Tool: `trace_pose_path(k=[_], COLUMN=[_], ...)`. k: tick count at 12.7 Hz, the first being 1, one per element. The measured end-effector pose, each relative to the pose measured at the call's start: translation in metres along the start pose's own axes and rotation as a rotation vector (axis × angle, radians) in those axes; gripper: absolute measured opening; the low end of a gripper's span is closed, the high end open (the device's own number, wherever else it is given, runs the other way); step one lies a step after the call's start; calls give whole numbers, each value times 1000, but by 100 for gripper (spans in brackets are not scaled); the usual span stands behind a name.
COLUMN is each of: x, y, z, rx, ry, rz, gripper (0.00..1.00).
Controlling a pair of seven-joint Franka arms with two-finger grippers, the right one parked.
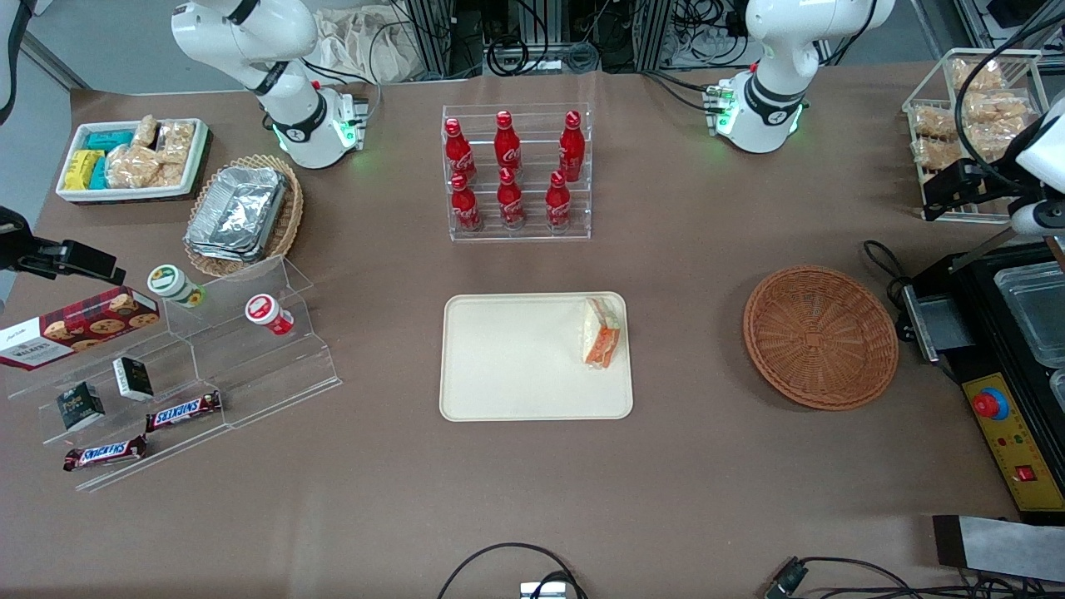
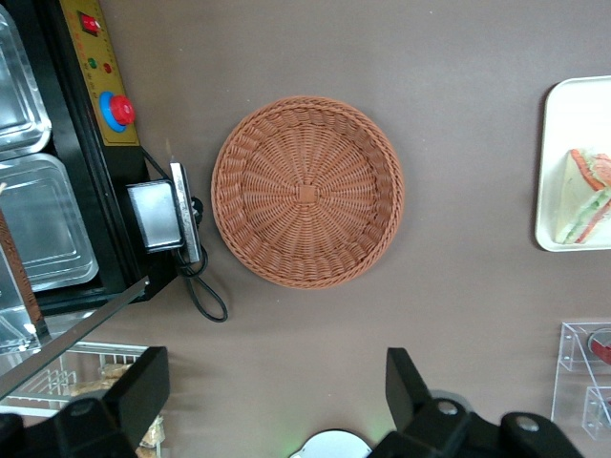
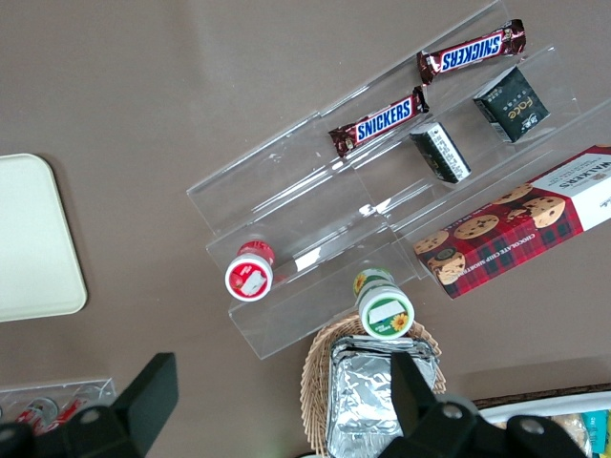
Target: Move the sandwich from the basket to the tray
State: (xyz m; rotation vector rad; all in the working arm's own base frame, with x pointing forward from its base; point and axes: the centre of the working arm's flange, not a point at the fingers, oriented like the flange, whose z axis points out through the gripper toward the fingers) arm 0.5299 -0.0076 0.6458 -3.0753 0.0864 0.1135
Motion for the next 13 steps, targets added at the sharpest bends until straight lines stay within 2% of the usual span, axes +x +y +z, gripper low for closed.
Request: trace_pose_path(k=[4, 9, 13], x=[0, 0, 1], y=[0, 6, 9], z=[0, -1, 0], rx=[-10, -77, -82], ry=[-2, 3, 1], rz=[0, -3, 1], gripper=[100, 100, 100])
